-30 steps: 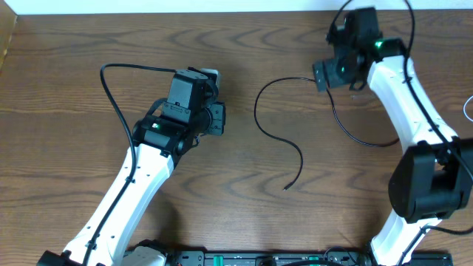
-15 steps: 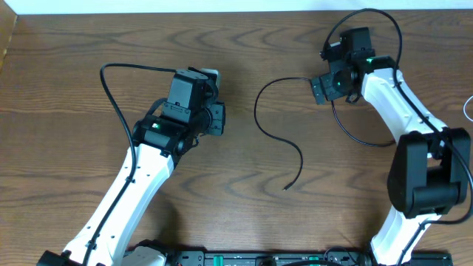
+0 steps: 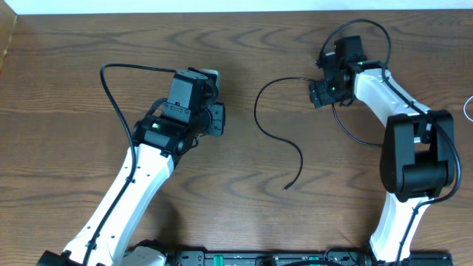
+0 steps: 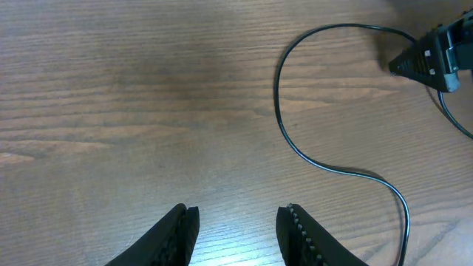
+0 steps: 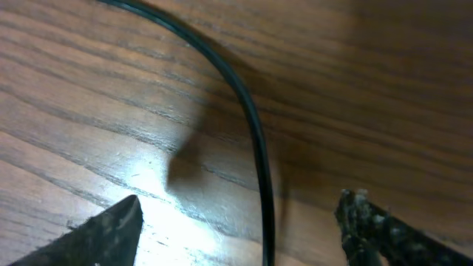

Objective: Untangle cables
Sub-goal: 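Grasp the black cable with the right gripper and lift it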

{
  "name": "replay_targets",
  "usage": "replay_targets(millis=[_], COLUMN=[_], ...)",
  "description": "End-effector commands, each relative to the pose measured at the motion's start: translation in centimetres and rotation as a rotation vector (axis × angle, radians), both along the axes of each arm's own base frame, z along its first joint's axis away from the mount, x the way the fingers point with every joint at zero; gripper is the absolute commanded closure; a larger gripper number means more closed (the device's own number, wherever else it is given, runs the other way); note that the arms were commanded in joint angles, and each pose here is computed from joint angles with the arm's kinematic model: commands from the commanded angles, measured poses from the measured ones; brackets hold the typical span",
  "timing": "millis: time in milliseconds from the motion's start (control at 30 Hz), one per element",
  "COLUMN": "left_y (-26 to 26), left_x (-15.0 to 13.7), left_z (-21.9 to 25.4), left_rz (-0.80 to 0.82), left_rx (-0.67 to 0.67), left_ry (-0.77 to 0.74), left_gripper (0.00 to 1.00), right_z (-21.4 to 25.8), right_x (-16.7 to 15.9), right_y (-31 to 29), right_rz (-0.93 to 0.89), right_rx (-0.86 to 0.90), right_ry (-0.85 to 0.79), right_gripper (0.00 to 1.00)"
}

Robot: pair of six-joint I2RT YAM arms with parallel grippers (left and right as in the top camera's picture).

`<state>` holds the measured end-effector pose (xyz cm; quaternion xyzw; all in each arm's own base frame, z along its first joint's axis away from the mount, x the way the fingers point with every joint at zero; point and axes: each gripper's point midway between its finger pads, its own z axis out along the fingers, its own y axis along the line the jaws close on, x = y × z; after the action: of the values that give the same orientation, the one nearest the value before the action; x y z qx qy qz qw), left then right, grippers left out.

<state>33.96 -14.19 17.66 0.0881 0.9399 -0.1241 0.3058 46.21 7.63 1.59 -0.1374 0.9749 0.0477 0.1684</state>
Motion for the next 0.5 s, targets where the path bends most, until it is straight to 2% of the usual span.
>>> replay_targets(millis=[0,67,133,167,200,233,467], left_y=[0.2,0.2,0.2,0.2,0.2,0.2,0.3], left_x=[-0.1,-0.1,-0.1,-0.1,-0.1,-0.1,-0.3], left_z=[-0.1,-0.1,-0.1,-0.1,-0.1,-0.2,-0.4], left_rz=[-0.001,-0.001,-0.001,-0.001,-0.001,-0.001,-0.001], left_rx=[0.013,0.013,0.013,0.013,0.013,0.013,0.019], left_ry=[-0.001,-0.002,-0.002,-0.002,-0.001,-0.001,0.013], left_gripper=[0.6,0.6,0.6,0.6,0.6,0.6,0.6], right_z=[-1.0,-1.0,-1.0,-0.9,-0.9,-0.9,0.7], right_x=[-0.1,0.0,0.0,0.0,0.0,0.0,0.4], right_y=[0.0,0.0,0.0,0.1,0.3,0.4,1.5], right_rz=[-0.011,-0.011,-0.02,-0.017,-0.014,-0.012,-0.049], right_rx=[0.028,0.029,0.035,0.046,0.063,0.068,0.155], right_ry=[0.022,0.017,0.017,0.018,0.02,0.02,0.016], right_gripper=[0.26,0.33,0.44,0.58,0.9,0.98,0.99])
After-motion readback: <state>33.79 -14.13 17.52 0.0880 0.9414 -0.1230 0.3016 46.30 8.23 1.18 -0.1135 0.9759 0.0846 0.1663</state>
